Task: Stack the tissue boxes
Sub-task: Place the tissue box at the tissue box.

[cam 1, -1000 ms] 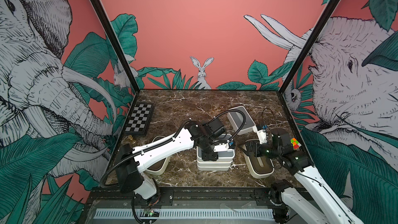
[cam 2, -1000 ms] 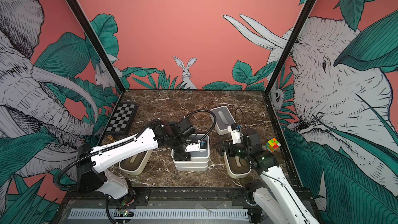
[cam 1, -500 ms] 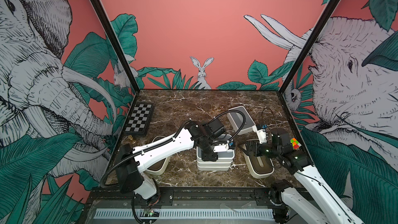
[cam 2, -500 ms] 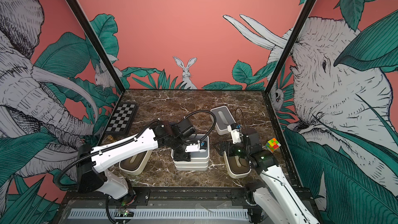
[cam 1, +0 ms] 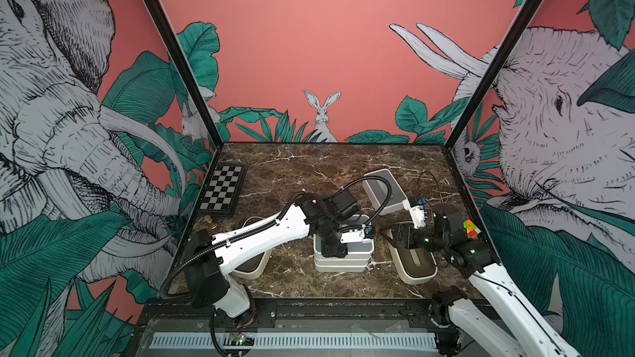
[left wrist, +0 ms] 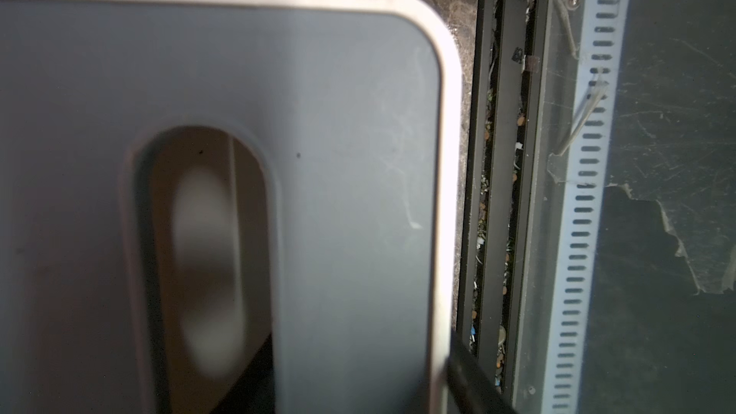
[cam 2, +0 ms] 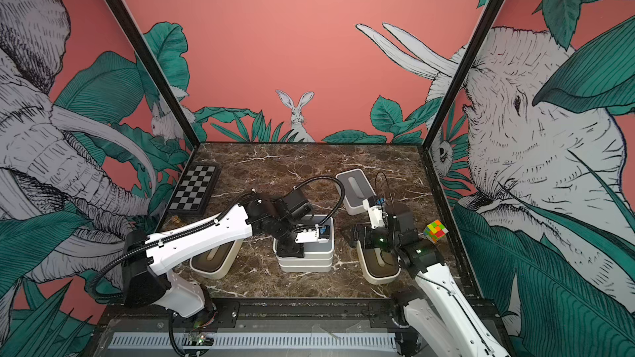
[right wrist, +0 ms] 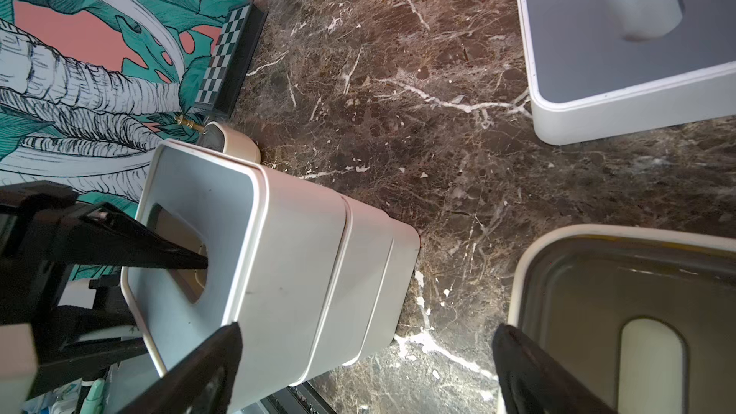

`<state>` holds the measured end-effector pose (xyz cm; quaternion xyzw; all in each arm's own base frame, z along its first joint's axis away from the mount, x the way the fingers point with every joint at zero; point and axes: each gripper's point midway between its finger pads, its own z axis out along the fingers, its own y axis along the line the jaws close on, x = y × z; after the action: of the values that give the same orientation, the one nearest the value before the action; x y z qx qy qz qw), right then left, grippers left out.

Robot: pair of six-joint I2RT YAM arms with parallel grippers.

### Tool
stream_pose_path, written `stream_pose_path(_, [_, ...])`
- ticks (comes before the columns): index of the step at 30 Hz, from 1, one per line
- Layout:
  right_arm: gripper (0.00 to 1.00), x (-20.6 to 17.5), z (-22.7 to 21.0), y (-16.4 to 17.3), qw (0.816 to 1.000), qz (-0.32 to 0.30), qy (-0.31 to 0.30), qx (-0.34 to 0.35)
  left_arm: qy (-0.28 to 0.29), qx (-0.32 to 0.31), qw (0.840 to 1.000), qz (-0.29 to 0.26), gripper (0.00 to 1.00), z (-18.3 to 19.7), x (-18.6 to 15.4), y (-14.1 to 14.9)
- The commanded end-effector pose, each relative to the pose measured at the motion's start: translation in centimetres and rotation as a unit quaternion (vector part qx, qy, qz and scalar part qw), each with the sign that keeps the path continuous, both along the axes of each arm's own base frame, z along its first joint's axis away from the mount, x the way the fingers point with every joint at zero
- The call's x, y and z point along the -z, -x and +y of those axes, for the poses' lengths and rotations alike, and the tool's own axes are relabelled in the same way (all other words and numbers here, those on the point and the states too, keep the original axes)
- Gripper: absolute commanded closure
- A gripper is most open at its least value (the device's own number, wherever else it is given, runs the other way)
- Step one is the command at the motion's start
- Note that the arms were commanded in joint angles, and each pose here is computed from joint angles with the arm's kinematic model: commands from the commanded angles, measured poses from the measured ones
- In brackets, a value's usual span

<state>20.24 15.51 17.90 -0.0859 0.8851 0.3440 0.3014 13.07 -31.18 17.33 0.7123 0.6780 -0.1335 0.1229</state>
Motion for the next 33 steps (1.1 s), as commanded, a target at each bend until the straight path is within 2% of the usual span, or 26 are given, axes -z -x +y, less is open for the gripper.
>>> stream_pose_path(1, [0.02, -0.31, 0.14, -0.32, 1.0, -0.009, -0.008, 0.0, 0.02, 0.009, 1.0, -0.006, 0.55, 0.0, -1.09, 0.44])
stream_pose_path(33, [0.02, -0.16, 0.31, -0.44, 1.0, -0.004, -0.013, 0.0, 0.006, 0.022, 1.0, -0.004, 0.52, -0.01, -0.84, 0.4])
